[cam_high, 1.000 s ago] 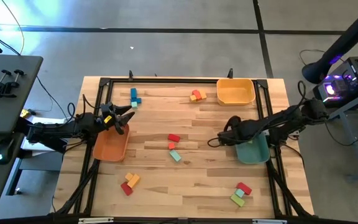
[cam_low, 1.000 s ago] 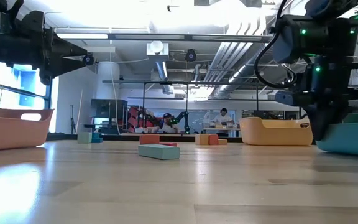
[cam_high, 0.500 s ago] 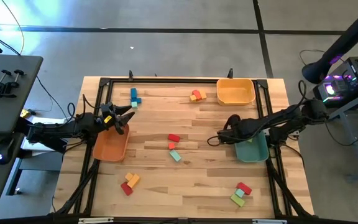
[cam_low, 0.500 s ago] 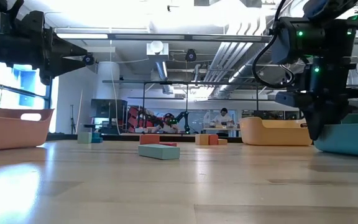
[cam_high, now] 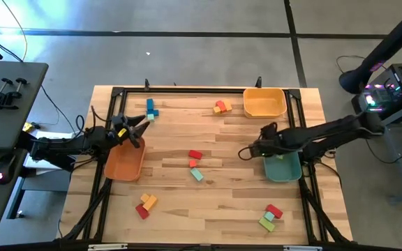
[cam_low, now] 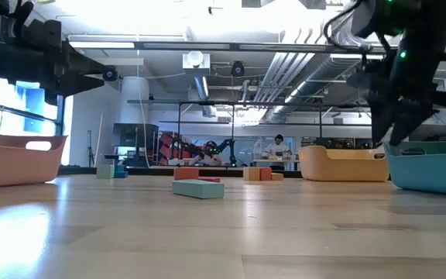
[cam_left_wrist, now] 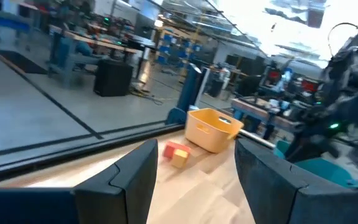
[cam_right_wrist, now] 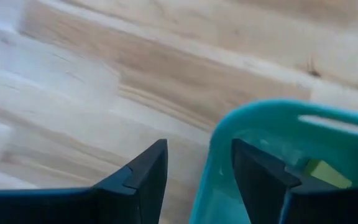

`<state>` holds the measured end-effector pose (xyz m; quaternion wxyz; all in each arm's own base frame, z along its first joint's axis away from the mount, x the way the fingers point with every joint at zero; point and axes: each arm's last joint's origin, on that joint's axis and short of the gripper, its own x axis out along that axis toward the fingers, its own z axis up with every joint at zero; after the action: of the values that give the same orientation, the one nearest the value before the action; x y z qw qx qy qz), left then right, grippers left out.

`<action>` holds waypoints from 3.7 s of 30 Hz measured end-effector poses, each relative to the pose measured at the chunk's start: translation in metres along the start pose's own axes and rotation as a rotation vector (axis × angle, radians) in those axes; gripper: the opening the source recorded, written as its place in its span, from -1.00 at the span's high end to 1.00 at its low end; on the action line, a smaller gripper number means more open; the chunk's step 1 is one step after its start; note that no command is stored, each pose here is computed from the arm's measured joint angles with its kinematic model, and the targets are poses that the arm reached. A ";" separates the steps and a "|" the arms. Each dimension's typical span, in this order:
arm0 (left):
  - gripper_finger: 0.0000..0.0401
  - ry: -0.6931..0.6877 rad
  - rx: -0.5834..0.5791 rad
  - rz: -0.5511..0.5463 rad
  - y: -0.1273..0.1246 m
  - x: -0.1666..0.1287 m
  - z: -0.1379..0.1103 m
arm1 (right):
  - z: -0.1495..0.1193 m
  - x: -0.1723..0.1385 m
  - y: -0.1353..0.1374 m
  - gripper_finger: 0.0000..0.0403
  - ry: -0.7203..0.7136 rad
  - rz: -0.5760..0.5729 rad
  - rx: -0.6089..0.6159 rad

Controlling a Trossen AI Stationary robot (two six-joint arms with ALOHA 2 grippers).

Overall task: Sort blocks by size
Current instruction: Put the thick yellow rectangular block into the orange bin

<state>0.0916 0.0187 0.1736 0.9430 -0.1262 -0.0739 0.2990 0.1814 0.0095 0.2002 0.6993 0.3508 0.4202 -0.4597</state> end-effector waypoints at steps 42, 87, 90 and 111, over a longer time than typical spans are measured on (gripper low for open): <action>0.00 -0.285 0.662 0.365 0.002 -0.007 0.043 | 0.129 0.085 0.084 0.18 -1.080 0.461 -0.904; 0.42 0.763 0.623 -0.333 -0.182 0.029 0.058 | 0.079 0.027 0.183 -0.12 -0.653 0.508 -1.124; 0.49 1.000 0.522 -0.299 -0.198 0.020 0.048 | 0.068 0.025 0.186 -0.12 -0.634 0.518 -1.135; 0.83 1.391 0.534 -0.432 -0.215 -0.017 0.008 | 0.058 0.022 0.190 -0.12 -0.680 0.444 -1.186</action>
<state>0.1934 -0.1598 0.2414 0.8083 -0.0363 0.5867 -0.0319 0.3798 0.0136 0.2232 0.9413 -0.1738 0.2768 -0.0847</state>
